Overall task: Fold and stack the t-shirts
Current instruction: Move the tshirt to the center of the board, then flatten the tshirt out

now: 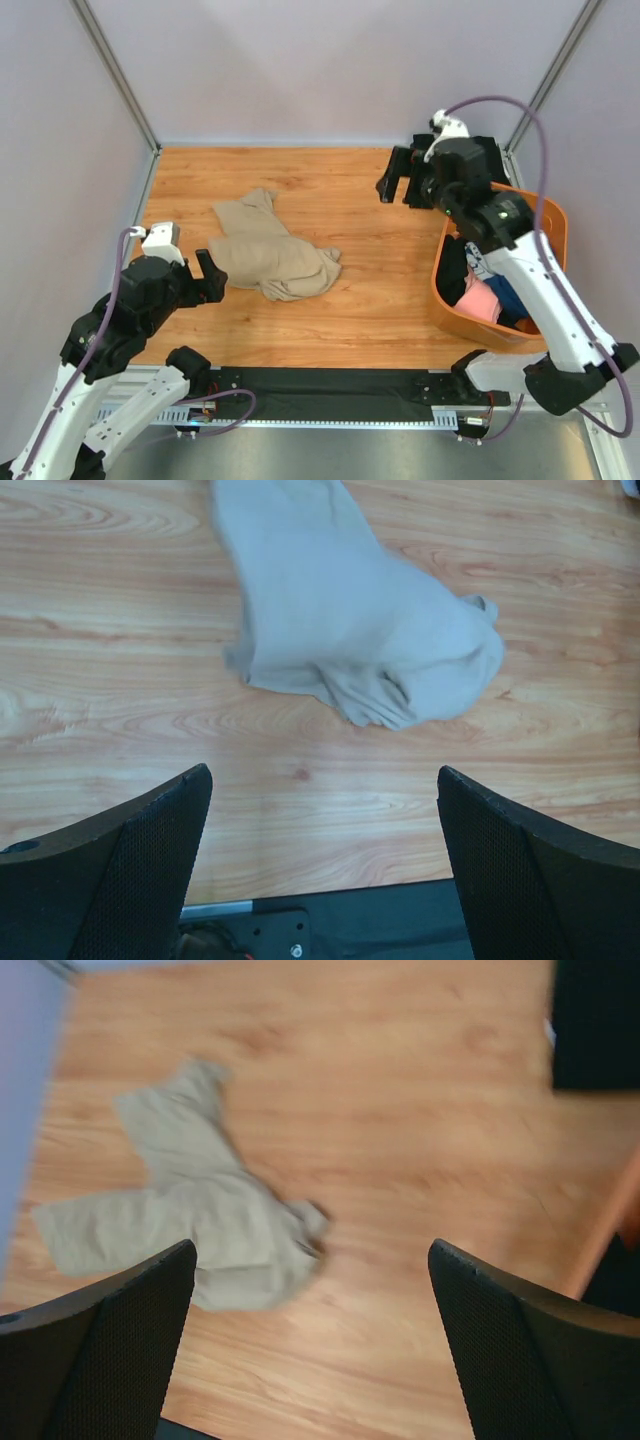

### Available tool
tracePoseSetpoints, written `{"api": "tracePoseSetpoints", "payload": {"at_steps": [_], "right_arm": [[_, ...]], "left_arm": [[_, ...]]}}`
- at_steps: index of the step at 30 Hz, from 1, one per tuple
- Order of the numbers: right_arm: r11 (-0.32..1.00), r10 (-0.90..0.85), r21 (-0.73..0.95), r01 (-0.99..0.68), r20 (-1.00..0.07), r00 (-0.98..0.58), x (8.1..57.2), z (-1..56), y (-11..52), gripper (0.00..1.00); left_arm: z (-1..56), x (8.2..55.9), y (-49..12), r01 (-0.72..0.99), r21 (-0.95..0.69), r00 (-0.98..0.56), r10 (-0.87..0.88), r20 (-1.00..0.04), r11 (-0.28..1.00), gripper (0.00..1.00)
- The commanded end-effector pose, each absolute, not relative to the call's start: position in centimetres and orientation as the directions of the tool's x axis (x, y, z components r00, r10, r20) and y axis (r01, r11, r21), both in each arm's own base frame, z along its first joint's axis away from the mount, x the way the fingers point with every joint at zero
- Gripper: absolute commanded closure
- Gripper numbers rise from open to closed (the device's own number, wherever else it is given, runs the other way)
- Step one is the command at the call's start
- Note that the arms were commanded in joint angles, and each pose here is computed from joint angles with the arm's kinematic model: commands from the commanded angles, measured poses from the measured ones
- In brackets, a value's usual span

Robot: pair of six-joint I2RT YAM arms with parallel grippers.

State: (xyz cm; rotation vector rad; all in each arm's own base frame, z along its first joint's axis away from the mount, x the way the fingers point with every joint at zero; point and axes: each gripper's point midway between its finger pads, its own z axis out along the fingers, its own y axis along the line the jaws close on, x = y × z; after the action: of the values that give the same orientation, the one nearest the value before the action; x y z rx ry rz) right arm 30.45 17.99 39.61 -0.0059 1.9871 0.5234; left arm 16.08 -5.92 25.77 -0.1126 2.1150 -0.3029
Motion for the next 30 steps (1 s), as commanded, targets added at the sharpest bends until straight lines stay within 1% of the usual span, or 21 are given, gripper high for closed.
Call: {"api": "tracePoseSetpoints", "payload": {"at_steps": [1,3,5,6,7,8,9,10,11,12,14,16,17,18,19,20,21,23,25,28,30], "right_arm": [[0.969,0.223,0.245,0.034,-0.806,-0.548,30.8,31.6,13.2,0.00],[0.970,0.221,0.238,0.055,-0.761,-0.610,29.9,27.9,13.3,0.00],[0.960,0.231,0.280,0.030,-0.722,-0.653,29.9,25.7,14.8,0.00],[0.940,0.227,0.340,-0.023,-0.674,-0.703,29.4,24.6,16.7,0.00],[0.934,0.213,0.356,-0.031,-0.625,-0.751,29.5,21.9,17.9,0.00],[0.926,0.206,0.376,-0.042,-0.592,-0.779,29.2,20.7,18.7,0.00],[0.921,0.221,0.389,-0.013,-0.550,-0.806,29.0,19.2,19.0,0.00],[0.932,0.220,0.360,0.031,-0.499,-0.838,28.6,16.5,18.6,0.00],[0.944,0.237,0.320,0.079,-0.494,-0.836,28.5,15.1,17.6,0.00],[0.936,0.298,0.319,0.151,-0.482,-0.824,28.9,14.1,16.5,0.00],[0.922,0.361,0.291,0.254,-0.418,-0.834,27.9,10.8,14.0,0.00],[0.864,0.493,0.311,0.396,-0.367,-0.789,28.3,9.1,10.4,0.00],[0.843,0.531,0.296,0.448,-0.331,-0.780,27.4,7.8,8.8,0.00],[0.808,0.587,0.287,0.514,-0.323,-0.742,27.4,7.5,6.6,0.00],[0.800,0.599,0.298,0.521,-0.341,-0.725,27.1,8.1,5.7,0.00],[0.792,0.611,0.267,0.550,-0.368,-0.701,26.6,7.9,4.4,0.00],[0.778,0.626,0.276,0.565,-0.414,-0.660,26.5,9.0,3.3,0.00],[0.772,0.630,0.279,0.572,-0.458,-0.627,26.4,9.9,2.5,0.00],[0.782,0.622,0.330,0.529,-0.471,-0.625,26.8,11.0,3.2,0.00],[0.811,0.578,0.404,0.423,-0.444,-0.684,27.4,12.1,5.9,0.01],[0.870,0.468,0.387,0.304,-0.460,-0.754,27.3,12.4,8.7,0.01]], "left_arm": [[25.9,15.5,-5.2,0.019,-0.244,-0.541,-0.195,-0.818,0.970,0.00],[25.5,15.6,-5.2,0.014,-0.242,-0.550,-0.194,-0.812,0.970,0.00],[25.0,15.8,-5.5,0.014,-0.241,-0.561,-0.192,-0.805,0.970,0.00],[24.7,16.0,-5.7,0.013,-0.240,-0.570,-0.190,-0.800,0.971,0.00],[24.6,16.3,-6.2,0.019,-0.255,-0.572,-0.198,-0.796,0.967,0.00],[24.0,16.5,-6.5,0.020,-0.254,-0.585,-0.195,-0.788,0.967,0.00],[23.7,16.7,-7.1,0.028,-0.263,-0.602,-0.194,-0.774,0.964,0.00],[23.7,16.9,-7.4,0.029,-0.278,-0.603,-0.205,-0.771,0.960,0.00],[23.4,17.0,-7.7,0.029,-0.280,-0.615,-0.204,-0.762,0.960,0.00],[23.2,17.2,-7.9,0.028,-0.281,-0.624,-0.202,-0.755,0.959,0.00],[22.9,17.3,-8.0,0.025,-0.281,-0.630,-0.204,-0.750,0.959,0.00],[22.7,17.3,-8.0,0.020,-0.277,-0.635,-0.202,-0.746,0.961,0.00],[22.6,17.3,-7.9,0.018,-0.274,-0.636,-0.201,-0.745,0.961,0.00],[22.6,17.3,-7.8,0.010,-0.270,-0.636,-0.203,-0.745,0.963,0.00],[22.5,17.3,-7.7,0.004,-0.265,-0.640,-0.201,-0.742,0.964,0.00],[22.3,17.3,-7.5,-0.006,-0.258,-0.643,-0.201,-0.739,0.966,0.00],[22.1,17.4,-7.2,-0.019,-0.247,-0.640,-0.202,-0.741,0.969,0.00],[21.6,17.5,-6.9,-0.039,-0.231,-0.644,-0.201,-0.739,0.972,0.00],[21.2,18.2,-6.7,-0.069,-0.210,-0.643,-0.204,-0.738,0.975,0.00],[20.5,19.4,-6.7,-0.109,-0.194,-0.662,-0.216,-0.718,0.975,0.00],[19.0,20.1,-7.1,-0.128,-0.198,-0.708,-0.229,-0.668,0.972,0.00]]}}
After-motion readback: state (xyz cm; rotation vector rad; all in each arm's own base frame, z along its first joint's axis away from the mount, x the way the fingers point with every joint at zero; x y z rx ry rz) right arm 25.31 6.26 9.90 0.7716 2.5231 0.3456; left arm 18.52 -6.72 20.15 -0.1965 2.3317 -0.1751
